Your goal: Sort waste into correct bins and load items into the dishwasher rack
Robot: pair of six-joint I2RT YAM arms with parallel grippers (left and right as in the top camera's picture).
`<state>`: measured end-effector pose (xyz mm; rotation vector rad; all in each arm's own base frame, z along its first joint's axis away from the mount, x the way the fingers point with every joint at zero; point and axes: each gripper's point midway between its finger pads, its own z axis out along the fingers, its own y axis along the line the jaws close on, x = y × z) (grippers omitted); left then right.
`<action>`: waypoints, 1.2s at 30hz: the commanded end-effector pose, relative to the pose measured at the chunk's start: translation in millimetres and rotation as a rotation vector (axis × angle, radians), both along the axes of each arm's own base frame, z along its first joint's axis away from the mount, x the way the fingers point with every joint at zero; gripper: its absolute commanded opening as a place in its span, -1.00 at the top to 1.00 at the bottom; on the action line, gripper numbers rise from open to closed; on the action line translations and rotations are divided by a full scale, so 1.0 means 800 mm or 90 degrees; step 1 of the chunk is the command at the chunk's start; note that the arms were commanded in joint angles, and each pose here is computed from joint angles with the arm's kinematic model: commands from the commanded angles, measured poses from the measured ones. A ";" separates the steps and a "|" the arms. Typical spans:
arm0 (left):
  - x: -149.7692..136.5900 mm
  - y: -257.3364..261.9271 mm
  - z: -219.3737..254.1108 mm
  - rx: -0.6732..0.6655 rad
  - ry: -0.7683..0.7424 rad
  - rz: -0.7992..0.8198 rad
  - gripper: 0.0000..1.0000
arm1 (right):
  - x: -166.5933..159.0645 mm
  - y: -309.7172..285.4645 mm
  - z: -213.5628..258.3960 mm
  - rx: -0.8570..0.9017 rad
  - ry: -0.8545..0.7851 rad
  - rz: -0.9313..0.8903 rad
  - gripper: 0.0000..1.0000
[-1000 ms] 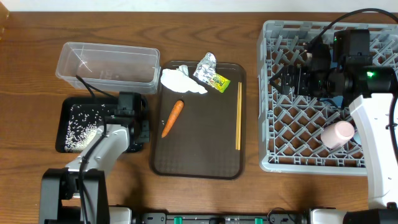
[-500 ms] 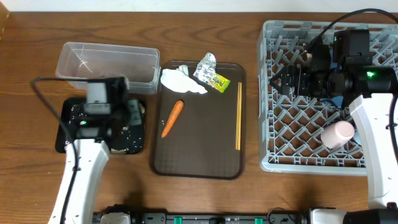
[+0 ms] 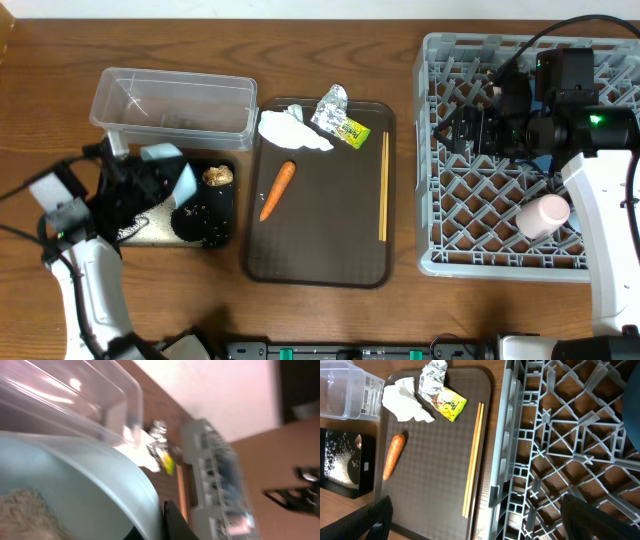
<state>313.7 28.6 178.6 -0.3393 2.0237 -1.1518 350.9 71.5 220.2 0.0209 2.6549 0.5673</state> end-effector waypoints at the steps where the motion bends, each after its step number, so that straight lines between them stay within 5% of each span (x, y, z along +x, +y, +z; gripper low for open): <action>1: -0.036 -0.027 0.011 -0.102 -0.128 -0.111 0.88 | -0.003 0.006 0.008 0.010 -0.008 0.002 -0.99; 16: -0.033 -0.005 -0.045 -0.113 -0.102 -0.073 0.88 | -0.003 0.006 0.008 0.010 -0.009 0.002 -0.98; 24: -0.018 0.024 -0.083 -0.106 0.041 0.030 0.88 | -0.001 0.007 0.009 0.011 -0.012 0.002 -0.98; 27: -0.020 0.010 -0.049 -0.095 -0.087 -0.048 0.88 | -0.002 0.007 0.009 0.011 -0.011 0.002 -0.99; 32: -0.009 0.018 -0.044 -0.062 -0.111 -0.044 0.88 | -0.002 0.007 0.009 0.010 -0.010 0.002 -0.98; 35: -0.001 0.032 -0.065 -0.111 0.012 0.035 0.88 | -0.002 0.007 0.009 0.011 -0.011 0.002 -0.98; 36: -0.002 0.024 -0.055 -0.096 -0.036 -0.002 0.88 | -0.002 0.007 0.009 0.010 -0.010 0.002 -0.99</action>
